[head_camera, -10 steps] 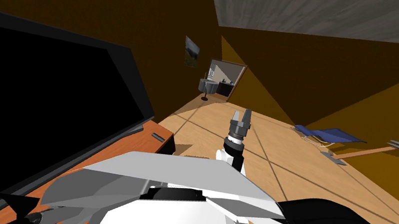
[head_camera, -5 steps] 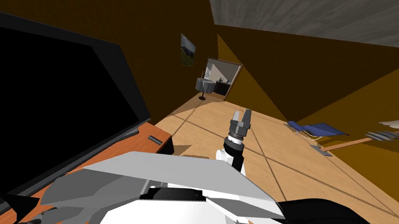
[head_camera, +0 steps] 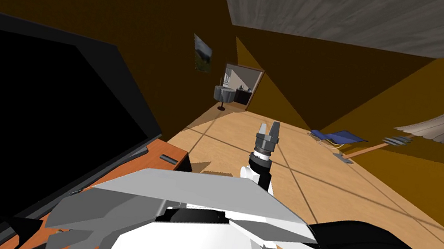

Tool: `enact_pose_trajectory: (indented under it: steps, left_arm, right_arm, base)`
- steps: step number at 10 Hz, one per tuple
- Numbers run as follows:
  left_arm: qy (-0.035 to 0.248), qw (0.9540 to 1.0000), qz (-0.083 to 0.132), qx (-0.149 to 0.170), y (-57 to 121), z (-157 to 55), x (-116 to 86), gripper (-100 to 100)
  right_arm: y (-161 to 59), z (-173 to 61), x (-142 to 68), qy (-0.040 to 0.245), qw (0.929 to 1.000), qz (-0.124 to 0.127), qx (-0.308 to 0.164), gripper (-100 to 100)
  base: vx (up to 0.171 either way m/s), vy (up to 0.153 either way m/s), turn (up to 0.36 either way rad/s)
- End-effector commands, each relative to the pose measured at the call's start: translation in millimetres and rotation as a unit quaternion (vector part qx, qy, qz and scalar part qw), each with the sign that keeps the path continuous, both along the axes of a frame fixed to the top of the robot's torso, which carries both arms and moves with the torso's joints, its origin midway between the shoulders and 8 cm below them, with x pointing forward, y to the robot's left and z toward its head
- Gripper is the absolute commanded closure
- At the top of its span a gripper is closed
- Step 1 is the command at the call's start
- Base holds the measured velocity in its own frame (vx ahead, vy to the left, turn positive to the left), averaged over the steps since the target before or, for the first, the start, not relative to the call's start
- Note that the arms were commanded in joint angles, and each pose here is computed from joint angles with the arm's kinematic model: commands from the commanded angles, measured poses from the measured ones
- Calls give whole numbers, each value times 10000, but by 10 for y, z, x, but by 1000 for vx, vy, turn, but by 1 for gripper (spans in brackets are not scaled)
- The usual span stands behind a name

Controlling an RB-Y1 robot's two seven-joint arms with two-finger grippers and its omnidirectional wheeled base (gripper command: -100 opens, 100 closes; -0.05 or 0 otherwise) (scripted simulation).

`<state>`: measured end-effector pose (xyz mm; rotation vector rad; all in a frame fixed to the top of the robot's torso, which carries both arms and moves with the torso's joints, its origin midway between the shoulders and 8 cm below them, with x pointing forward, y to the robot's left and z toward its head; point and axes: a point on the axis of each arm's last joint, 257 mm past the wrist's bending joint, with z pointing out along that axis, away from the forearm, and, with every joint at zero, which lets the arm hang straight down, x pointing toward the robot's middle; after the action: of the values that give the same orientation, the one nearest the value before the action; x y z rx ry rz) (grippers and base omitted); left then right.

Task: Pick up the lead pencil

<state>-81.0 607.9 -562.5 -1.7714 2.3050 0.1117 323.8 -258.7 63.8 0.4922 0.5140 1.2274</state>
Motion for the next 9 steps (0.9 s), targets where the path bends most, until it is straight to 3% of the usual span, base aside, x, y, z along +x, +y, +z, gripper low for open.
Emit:
enact_pose_trajectory:
  steps: [1,3,4,5,6,9]
  left_arm:
    - [18,10000,9,9,13,-3,-25,-100]
    - [230,9995,183,74,-13,-67,-219,-100]
    - [174,9998,129,44,-16,-51,-188,-100]
    - [184,9997,144,55,-14,-53,-195,0]
    - [174,9997,145,54,-102,-130,-186,-100]
    - [169,9997,149,50,-257,-257,-176,-100]
  right_arm:
    - [0,0,0,0,10000,0,0,0]
    - [0,0,0,0,10000,1,0,0]
    - [0,0,0,0,10000,0,0,0]
    - [0,0,0,0,10000,0,0,0]
    - [0,0,0,0,10000,0,0,0]
    - [0,0,0,0,10000,0,0,0]
  base:
    - [11,2,20]
    - [44,4,-202]
    - [27,8,-38]
    - [0,0,0]
    - [2,46,-4]
    - [-15,22,-50]
